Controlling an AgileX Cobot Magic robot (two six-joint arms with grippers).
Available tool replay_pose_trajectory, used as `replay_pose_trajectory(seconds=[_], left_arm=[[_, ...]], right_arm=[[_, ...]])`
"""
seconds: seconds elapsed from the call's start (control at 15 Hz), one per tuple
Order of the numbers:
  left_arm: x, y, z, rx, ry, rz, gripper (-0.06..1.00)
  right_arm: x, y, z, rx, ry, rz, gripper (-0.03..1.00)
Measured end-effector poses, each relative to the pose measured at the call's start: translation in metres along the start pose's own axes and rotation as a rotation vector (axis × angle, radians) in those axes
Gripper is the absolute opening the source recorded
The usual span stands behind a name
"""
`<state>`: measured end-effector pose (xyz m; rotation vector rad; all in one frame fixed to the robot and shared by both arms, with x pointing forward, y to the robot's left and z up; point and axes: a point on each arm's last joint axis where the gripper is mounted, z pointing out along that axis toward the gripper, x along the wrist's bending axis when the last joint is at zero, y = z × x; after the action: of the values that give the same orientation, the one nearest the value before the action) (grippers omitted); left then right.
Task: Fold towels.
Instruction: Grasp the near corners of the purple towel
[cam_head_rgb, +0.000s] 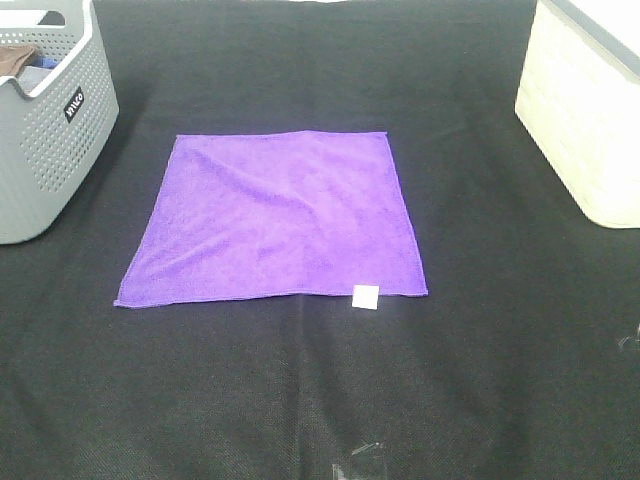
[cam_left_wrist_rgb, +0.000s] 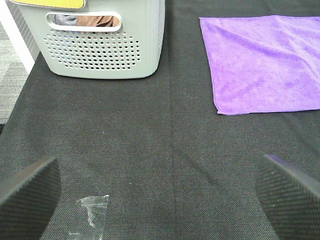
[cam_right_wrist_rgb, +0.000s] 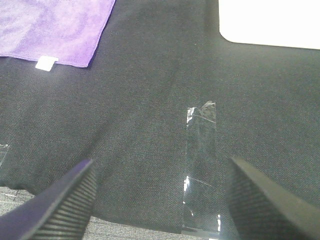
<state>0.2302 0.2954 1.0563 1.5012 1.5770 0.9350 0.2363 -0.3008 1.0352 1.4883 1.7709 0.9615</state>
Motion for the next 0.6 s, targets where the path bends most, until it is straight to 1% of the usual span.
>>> replay_pose_trajectory(seconds=[0.4, 0.47, 0.53, 0.6], left_arm=[[0.0, 0.0, 0.0, 0.0, 0.0, 0.0, 0.99], [0.0, 0.0, 0.0, 0.0, 0.0, 0.0, 0.99], [0.0, 0.0, 0.0, 0.0, 0.0, 0.0, 0.99], [0.0, 0.0, 0.0, 0.0, 0.0, 0.0, 0.99]], right_arm=[[0.0, 0.0, 0.0, 0.0, 0.0, 0.0, 0.72], [0.0, 0.0, 0.0, 0.0, 0.0, 0.0, 0.74], [0.0, 0.0, 0.0, 0.0, 0.0, 0.0, 0.85], [0.0, 0.0, 0.0, 0.0, 0.0, 0.0, 0.92]])
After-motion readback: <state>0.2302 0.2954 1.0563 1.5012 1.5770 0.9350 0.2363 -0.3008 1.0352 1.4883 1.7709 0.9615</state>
